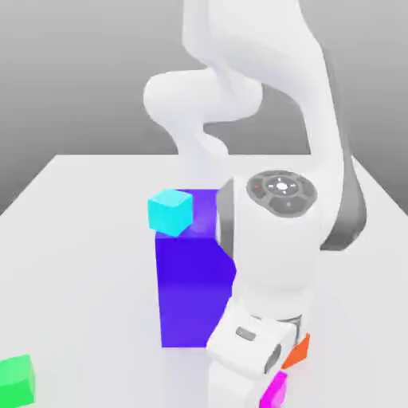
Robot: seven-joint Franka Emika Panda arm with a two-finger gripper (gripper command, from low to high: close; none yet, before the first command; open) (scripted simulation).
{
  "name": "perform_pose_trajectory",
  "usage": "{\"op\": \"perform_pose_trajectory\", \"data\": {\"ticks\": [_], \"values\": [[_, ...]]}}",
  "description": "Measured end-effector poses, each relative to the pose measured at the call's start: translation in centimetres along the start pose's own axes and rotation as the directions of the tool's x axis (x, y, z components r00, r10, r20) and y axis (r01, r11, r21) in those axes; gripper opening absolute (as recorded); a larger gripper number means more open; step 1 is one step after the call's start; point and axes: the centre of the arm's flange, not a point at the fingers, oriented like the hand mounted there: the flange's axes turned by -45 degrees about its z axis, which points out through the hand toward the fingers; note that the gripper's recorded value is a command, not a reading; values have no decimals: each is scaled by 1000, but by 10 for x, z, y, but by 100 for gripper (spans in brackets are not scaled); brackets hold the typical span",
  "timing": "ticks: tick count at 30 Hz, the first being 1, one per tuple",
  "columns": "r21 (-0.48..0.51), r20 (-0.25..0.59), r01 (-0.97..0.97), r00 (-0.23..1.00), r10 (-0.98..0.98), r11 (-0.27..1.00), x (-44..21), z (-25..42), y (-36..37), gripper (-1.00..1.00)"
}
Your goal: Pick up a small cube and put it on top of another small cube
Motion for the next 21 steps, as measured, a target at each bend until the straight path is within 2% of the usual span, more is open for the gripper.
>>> {"op": "perform_pose_trajectory", "data": {"ticks": [5, 10, 11, 17, 21], "values": [[2, 2, -321, 947, 321, 947, -98, -18, 79, -100], [5, -4, -618, 786, 618, 786, -212, -7, 142, -100], [6, -5, -657, 753, 658, 753, -230, 9, 151, 100], [5, -5, -677, 736, 677, 736, -239, 17, 154, 100], [3, -6, -693, 721, 693, 721, -247, -25, 159, 100]]}}
